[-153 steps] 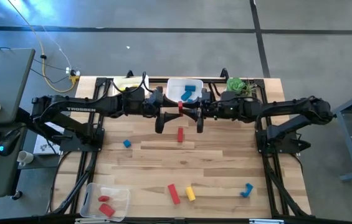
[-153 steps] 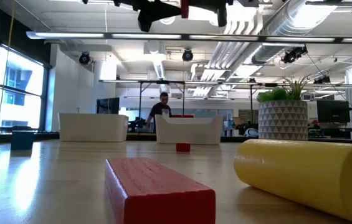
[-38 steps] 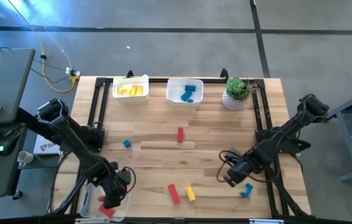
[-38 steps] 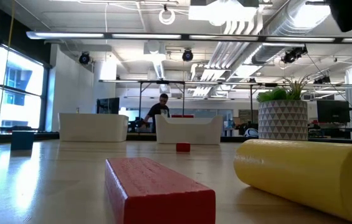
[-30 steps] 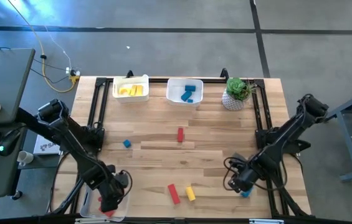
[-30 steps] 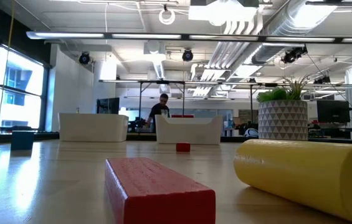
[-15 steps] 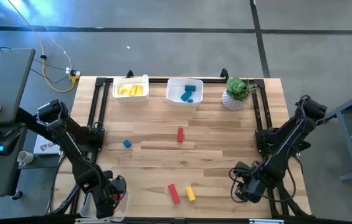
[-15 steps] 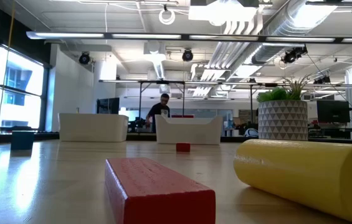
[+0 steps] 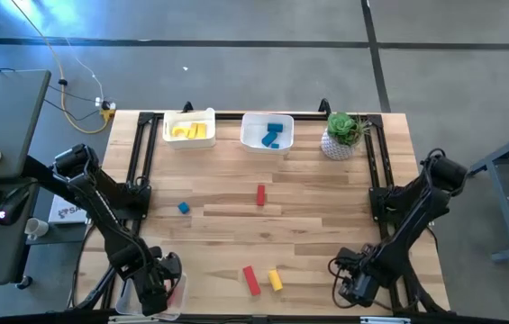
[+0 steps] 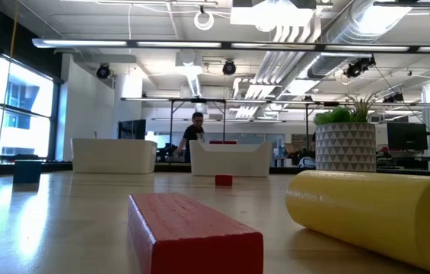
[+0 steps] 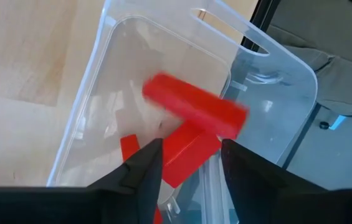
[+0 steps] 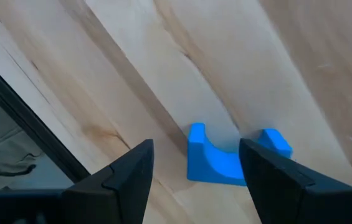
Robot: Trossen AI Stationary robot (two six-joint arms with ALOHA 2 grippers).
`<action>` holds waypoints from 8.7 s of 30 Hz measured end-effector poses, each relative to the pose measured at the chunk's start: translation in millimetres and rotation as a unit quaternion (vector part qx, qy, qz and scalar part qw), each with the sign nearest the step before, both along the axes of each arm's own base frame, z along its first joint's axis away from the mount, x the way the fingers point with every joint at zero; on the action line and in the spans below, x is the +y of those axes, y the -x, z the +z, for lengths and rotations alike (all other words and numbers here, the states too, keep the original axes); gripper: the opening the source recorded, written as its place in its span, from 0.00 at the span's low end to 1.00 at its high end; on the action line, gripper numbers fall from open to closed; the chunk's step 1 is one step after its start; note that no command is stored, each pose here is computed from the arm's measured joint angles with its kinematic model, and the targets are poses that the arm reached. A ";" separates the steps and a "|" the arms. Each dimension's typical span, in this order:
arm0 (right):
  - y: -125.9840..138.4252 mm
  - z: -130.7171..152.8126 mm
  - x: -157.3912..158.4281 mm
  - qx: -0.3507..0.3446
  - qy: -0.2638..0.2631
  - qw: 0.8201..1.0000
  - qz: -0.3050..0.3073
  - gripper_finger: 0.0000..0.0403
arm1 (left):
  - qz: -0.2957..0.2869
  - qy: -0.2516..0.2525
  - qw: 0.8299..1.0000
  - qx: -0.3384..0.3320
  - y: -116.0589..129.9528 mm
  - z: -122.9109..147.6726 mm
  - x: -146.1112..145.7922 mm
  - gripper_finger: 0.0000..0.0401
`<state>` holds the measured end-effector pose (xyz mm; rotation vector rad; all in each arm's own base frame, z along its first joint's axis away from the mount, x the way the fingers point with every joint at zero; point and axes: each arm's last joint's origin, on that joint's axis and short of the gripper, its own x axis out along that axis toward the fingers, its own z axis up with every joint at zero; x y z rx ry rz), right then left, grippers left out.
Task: Sort & place blocks by color
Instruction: Put the blue block into the right white bin, then put the red block into the transparent bin
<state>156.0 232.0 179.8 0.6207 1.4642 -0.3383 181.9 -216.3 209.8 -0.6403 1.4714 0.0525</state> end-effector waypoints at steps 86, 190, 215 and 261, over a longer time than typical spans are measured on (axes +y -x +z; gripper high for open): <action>-202.5 65.4 -191.7 -0.190 0.292 0.931 0.109 0.05 | -0.104 -0.066 0.975 -0.185 -0.5 37.5 25.4 0.41; -222.2 85.1 -360.2 -0.075 0.307 0.946 -0.077 0.42 | -0.165 -0.375 0.874 -0.261 -92.4 49.3 208.2 0.41; -219.7 77.0 -301.7 -0.034 0.179 0.950 0.252 0.42 | 0.146 -0.287 0.916 -0.239 -89.9 47.9 213.1 0.41; -268.9 10.0 -224.8 -0.092 0.181 0.616 0.761 0.42 | 0.213 -0.281 0.933 -0.072 -54.4 32.1 186.7 0.41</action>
